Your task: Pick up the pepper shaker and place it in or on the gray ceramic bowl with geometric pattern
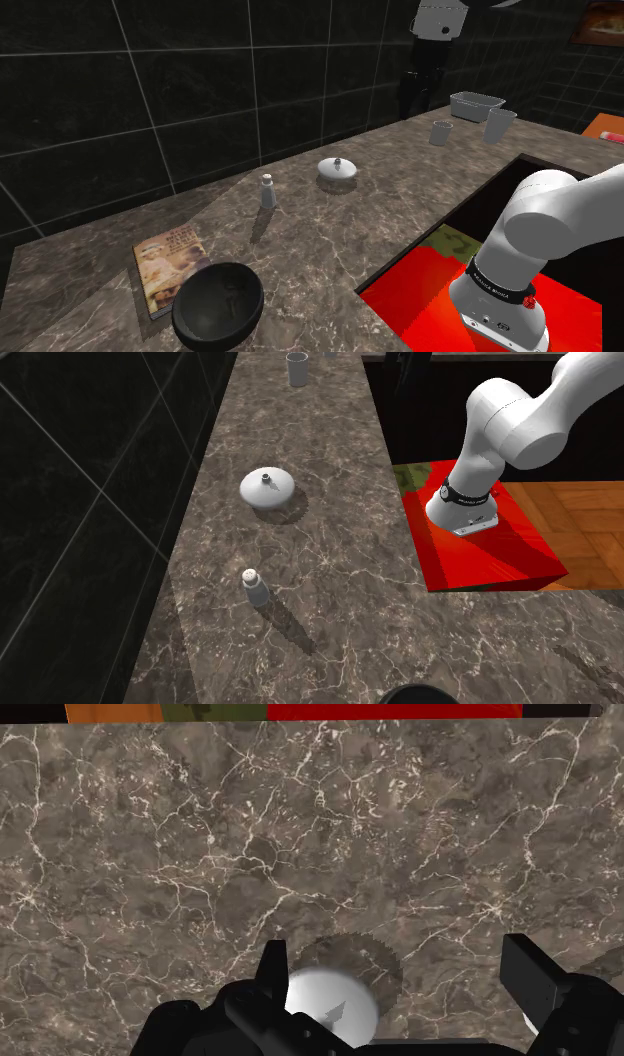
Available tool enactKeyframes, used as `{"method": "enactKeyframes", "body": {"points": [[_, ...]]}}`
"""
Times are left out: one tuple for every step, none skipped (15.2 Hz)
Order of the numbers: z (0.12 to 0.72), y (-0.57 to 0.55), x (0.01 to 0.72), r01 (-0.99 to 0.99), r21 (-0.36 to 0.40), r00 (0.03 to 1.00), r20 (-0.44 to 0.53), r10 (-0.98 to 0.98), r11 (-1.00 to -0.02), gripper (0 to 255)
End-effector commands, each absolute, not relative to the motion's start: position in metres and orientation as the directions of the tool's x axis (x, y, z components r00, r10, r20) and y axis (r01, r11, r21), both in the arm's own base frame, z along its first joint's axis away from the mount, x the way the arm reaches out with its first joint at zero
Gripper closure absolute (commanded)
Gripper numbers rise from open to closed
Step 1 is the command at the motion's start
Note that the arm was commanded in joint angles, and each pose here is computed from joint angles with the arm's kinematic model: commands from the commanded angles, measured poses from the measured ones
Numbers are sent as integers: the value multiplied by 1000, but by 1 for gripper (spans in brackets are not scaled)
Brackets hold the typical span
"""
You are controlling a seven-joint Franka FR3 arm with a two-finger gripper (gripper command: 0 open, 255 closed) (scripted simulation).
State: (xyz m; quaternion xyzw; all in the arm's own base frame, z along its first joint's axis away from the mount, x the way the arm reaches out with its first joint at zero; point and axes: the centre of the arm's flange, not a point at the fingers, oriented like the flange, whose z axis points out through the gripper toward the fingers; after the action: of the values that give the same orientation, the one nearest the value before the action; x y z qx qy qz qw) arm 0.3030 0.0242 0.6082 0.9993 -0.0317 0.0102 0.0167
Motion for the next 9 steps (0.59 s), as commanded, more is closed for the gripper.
{"method": "enactKeyframes", "body": {"points": [[608,24,303,-64,33,998,22,-63,-997,0],[602,32,312,-63,35,998,22,-63,-997,0],[596,40,321,-63,38,998,23,-62,-997,0],[590,47,330,-63,40,998,24,-62,-997,0],[583,55,339,-63,43,998,24,-62,-997,0],[577,63,348,-63,45,998,25,-62,-997,0],[571,71,357,-63,48,998,26,-61,-997,0],[565,78,366,-62,50,998,26,-61,-997,0],[558,86,375,-62,53,998,27,-61,-997,0]]}}
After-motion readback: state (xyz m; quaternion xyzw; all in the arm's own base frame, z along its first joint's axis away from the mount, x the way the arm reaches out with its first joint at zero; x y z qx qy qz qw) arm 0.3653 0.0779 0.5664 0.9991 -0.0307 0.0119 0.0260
